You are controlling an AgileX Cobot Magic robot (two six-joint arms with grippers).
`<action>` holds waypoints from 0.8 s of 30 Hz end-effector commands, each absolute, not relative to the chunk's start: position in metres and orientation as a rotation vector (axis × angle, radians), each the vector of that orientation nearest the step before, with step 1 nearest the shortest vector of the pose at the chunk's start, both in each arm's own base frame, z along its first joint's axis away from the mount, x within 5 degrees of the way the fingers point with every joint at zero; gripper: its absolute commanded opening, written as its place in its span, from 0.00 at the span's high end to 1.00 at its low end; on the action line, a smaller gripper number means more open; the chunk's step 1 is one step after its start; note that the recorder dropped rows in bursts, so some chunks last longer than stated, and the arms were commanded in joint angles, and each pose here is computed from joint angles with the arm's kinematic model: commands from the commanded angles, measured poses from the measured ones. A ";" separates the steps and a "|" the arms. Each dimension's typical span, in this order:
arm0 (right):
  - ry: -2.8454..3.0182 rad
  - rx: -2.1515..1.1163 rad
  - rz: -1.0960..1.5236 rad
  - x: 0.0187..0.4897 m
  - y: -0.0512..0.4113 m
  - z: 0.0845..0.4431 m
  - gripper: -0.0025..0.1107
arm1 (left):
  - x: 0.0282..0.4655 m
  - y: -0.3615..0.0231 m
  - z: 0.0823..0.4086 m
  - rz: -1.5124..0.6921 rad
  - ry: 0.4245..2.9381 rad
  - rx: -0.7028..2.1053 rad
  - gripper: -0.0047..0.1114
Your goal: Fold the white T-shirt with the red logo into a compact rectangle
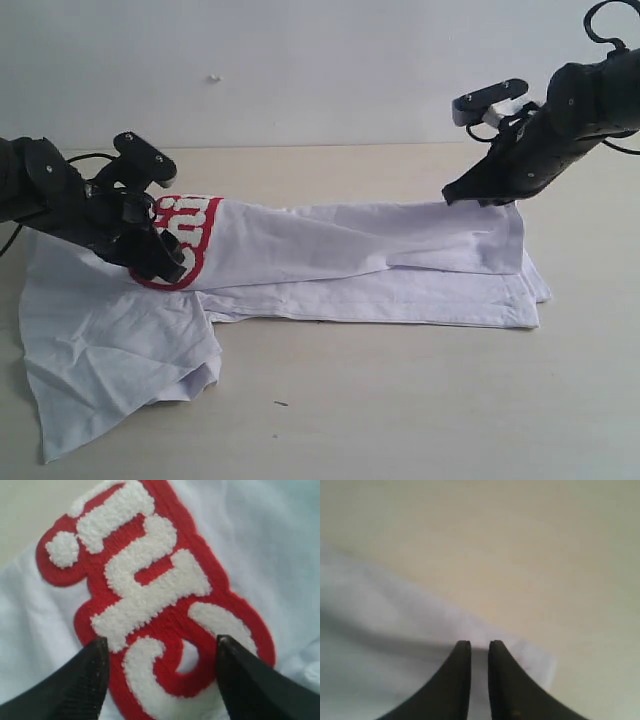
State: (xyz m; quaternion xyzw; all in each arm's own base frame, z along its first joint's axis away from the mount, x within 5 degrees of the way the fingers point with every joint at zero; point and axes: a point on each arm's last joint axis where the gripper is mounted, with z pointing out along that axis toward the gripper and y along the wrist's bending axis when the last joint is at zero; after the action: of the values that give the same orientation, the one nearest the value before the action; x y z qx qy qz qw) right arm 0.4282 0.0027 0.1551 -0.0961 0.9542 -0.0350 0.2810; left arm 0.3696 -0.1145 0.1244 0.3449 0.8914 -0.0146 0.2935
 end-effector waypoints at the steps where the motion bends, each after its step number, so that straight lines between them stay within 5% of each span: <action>1: 2.402 -0.199 -0.197 0.449 -0.018 0.160 0.83 | 0.365 -0.115 0.126 -0.091 2.428 0.928 0.44; 10: 2.477 -0.026 -0.157 0.454 -0.024 0.192 0.83 | 0.363 -0.115 0.159 -0.092 2.359 0.880 0.44; 14: 2.578 -0.040 0.030 0.437 -0.019 0.209 0.72 | 0.358 -0.113 0.195 -0.101 2.288 0.798 0.44; 17: 2.732 -0.032 0.194 0.423 -0.026 0.201 0.57 | 0.351 -0.113 0.211 -0.133 2.276 0.780 0.44; 24: 2.811 0.065 0.291 0.402 -0.045 0.164 0.57 | 0.329 -0.108 0.223 -0.166 2.278 0.750 0.44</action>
State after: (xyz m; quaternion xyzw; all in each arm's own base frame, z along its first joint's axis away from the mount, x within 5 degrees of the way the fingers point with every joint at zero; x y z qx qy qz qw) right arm 0.4041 -0.0453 0.1711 0.0206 0.9863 0.0809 0.1423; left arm 0.3365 -0.1110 0.2194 0.3012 0.8812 -0.0587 0.3595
